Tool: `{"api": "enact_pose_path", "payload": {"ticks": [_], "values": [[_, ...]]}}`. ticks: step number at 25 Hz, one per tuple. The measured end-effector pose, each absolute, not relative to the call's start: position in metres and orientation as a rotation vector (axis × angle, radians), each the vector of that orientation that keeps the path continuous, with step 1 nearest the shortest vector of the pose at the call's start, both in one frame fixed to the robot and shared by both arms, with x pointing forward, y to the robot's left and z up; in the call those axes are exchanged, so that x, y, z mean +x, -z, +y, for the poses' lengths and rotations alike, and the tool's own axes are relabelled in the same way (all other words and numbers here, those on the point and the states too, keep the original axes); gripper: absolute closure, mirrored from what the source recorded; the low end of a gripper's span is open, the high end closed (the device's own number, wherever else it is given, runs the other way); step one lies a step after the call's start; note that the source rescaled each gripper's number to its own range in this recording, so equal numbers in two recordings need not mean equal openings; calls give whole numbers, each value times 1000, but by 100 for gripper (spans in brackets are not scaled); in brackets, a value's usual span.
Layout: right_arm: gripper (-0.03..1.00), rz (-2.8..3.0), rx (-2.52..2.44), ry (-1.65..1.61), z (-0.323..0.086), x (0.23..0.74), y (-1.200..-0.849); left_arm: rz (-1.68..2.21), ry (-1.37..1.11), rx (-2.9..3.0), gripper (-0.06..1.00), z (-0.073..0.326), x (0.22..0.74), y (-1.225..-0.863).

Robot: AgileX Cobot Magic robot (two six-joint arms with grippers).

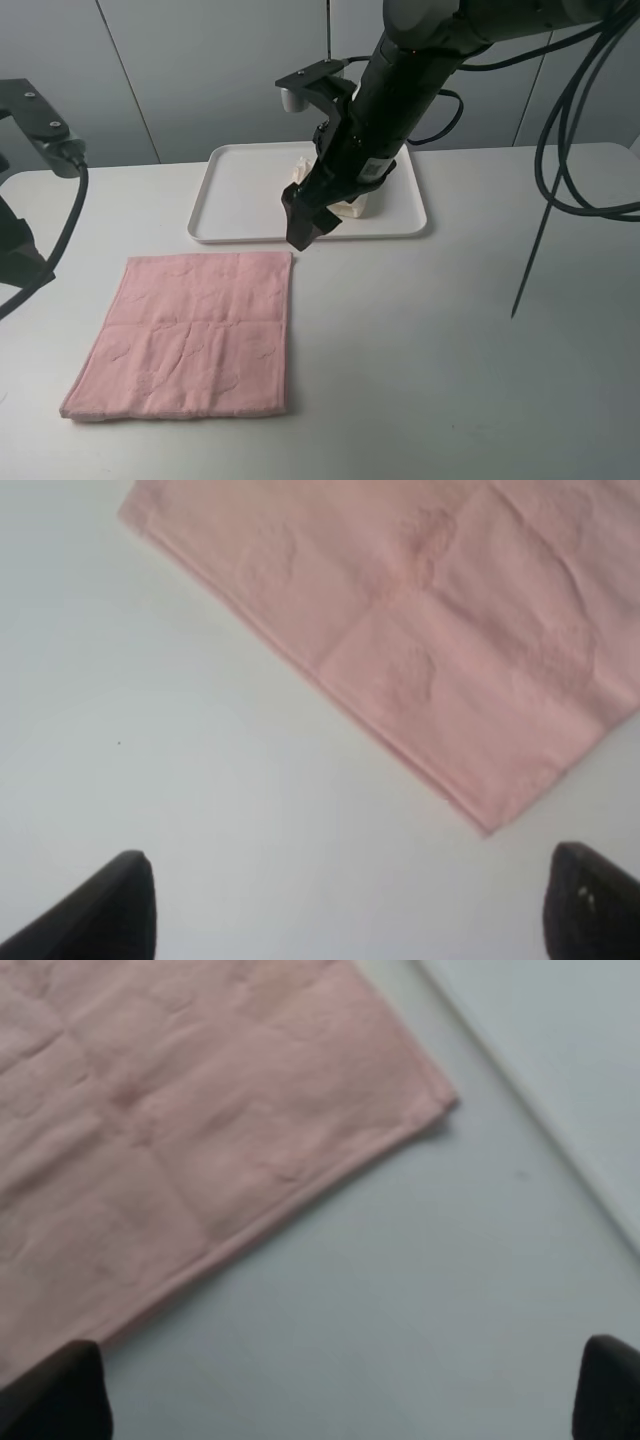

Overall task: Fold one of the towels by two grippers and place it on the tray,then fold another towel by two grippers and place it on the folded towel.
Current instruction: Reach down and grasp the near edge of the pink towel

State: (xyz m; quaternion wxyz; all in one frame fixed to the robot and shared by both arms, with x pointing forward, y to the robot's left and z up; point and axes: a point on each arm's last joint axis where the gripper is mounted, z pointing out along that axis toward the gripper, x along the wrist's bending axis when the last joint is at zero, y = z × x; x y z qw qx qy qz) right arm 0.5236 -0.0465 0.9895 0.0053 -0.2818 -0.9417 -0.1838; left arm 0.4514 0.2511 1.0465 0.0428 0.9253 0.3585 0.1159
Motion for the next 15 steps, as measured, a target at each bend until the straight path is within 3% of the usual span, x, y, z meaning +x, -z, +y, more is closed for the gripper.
{"api": "enact_pose_path", "payload": {"ticks": [15], "values": [[-3, -3133, -185, 343, 18, 432, -984, 460, -233, 2997, -5, 250, 420, -1006]]}}
